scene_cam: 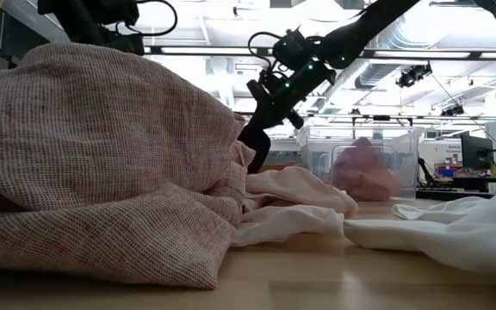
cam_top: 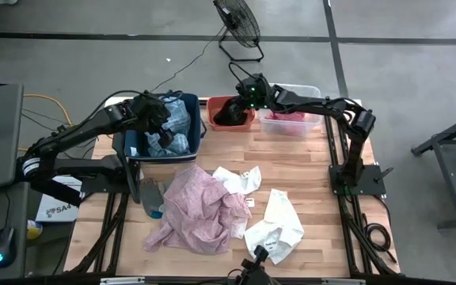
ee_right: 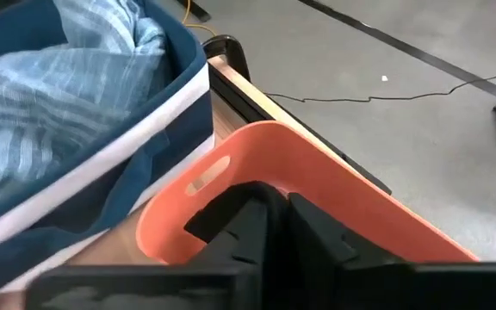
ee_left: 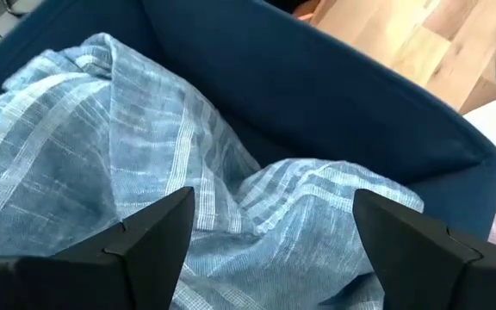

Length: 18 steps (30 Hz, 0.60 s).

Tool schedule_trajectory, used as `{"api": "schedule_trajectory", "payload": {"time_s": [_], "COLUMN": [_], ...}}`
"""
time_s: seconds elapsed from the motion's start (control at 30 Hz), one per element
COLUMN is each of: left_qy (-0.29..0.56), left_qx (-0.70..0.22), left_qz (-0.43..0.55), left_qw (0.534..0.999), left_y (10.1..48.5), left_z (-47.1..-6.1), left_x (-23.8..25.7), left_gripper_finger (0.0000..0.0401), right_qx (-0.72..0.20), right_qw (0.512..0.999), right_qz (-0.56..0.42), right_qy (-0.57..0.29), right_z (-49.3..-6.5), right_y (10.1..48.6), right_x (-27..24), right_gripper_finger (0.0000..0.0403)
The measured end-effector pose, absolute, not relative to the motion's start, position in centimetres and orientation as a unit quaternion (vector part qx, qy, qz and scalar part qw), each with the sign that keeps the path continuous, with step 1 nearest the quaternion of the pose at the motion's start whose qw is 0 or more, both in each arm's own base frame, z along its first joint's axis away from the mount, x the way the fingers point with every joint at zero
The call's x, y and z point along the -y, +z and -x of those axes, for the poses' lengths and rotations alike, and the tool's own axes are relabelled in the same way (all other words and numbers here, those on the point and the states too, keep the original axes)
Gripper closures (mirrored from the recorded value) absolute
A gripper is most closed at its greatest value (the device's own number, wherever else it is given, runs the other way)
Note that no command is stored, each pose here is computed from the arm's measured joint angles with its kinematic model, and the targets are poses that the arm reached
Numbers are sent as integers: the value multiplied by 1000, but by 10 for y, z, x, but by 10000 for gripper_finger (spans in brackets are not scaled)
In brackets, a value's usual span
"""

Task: Pick & Place Cloths
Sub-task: Put the black sock into the orange bin, then put the white underwear into the transparent bin

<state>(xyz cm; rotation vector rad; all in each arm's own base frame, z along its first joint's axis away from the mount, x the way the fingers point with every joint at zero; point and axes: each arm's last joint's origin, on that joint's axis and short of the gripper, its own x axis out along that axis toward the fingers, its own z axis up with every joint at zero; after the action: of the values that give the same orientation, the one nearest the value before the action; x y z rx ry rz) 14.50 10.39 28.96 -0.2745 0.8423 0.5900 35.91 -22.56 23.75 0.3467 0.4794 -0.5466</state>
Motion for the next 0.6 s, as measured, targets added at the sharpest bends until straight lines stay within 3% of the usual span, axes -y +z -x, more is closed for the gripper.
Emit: {"api": "schedule_trajectory", "payload": {"time_s": [0.33,0.6], "left_qy": [263,202], "left_qx": [-392,-335], "left_qz": [137,136], "left_qw": [871,910], "left_y": [291,299], "left_z": [-147,-155], "left_x": [-104,-105], "left_gripper_finger": [92,92], "right_qx": [-222,-276], "right_qw": [921,918], "right_qz": [-165,-185], "right_qy": [-274,-218], "right_z": [-341,-306], "right_y": [266,305], "right_x": [224,195], "right_gripper_finger": [203,171]}}
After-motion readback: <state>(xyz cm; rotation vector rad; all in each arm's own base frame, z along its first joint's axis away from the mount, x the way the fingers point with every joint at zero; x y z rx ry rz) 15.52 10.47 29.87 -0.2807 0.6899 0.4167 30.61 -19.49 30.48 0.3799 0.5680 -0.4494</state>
